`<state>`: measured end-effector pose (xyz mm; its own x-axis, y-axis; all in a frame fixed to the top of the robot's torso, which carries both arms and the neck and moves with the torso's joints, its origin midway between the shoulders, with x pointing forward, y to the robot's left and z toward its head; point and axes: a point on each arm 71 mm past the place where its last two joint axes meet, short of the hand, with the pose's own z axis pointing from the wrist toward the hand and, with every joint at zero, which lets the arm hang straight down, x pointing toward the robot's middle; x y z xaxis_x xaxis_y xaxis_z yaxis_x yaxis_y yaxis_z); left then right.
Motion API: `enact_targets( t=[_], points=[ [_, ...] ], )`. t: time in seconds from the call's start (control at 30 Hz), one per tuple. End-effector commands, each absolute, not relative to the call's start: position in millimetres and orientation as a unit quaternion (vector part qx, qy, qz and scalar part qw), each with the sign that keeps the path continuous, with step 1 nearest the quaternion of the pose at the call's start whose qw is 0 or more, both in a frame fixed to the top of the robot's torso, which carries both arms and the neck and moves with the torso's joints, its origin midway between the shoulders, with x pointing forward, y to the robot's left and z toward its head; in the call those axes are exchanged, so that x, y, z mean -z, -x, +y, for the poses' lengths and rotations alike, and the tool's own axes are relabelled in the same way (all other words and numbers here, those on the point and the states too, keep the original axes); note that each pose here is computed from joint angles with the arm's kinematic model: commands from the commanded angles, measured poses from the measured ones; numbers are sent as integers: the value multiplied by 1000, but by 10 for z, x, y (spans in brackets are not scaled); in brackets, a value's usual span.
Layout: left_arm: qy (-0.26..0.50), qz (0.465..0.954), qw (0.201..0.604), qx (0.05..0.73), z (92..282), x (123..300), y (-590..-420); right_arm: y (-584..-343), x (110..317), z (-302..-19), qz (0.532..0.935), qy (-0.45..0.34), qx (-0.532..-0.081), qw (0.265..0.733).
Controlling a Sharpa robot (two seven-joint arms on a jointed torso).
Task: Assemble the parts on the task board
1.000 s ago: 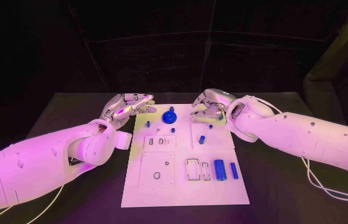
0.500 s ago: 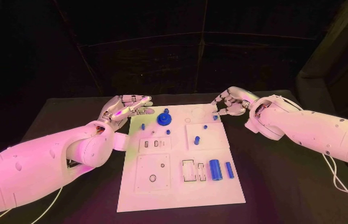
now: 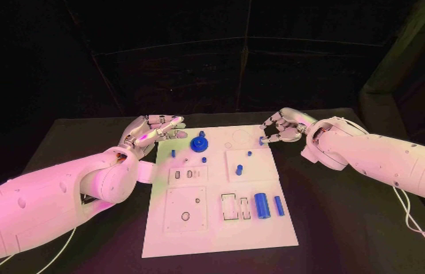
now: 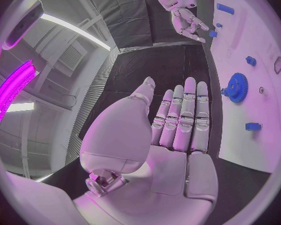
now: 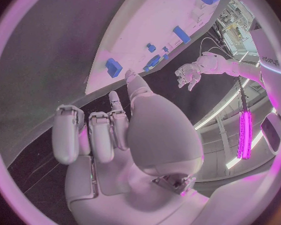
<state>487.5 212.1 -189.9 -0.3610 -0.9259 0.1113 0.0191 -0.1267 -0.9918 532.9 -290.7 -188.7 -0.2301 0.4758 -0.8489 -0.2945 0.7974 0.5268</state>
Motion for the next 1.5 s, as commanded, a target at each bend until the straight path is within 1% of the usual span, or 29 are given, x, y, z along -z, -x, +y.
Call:
enact_targets(
  t=[0.03,0.63,1.5],
  points=[
    [413,539,377,630,2109,1883,-4874,-5314,1920,-2877,727,-55,-320,605],
    [415,539,381,626,2134,1893,-4884,-5305,2081,-2827,736,-41,-311,600],
    [417,540,382,623,2147,1904,-4887,-5321,2106,-2827,733,-42,-308,606]
  ],
)
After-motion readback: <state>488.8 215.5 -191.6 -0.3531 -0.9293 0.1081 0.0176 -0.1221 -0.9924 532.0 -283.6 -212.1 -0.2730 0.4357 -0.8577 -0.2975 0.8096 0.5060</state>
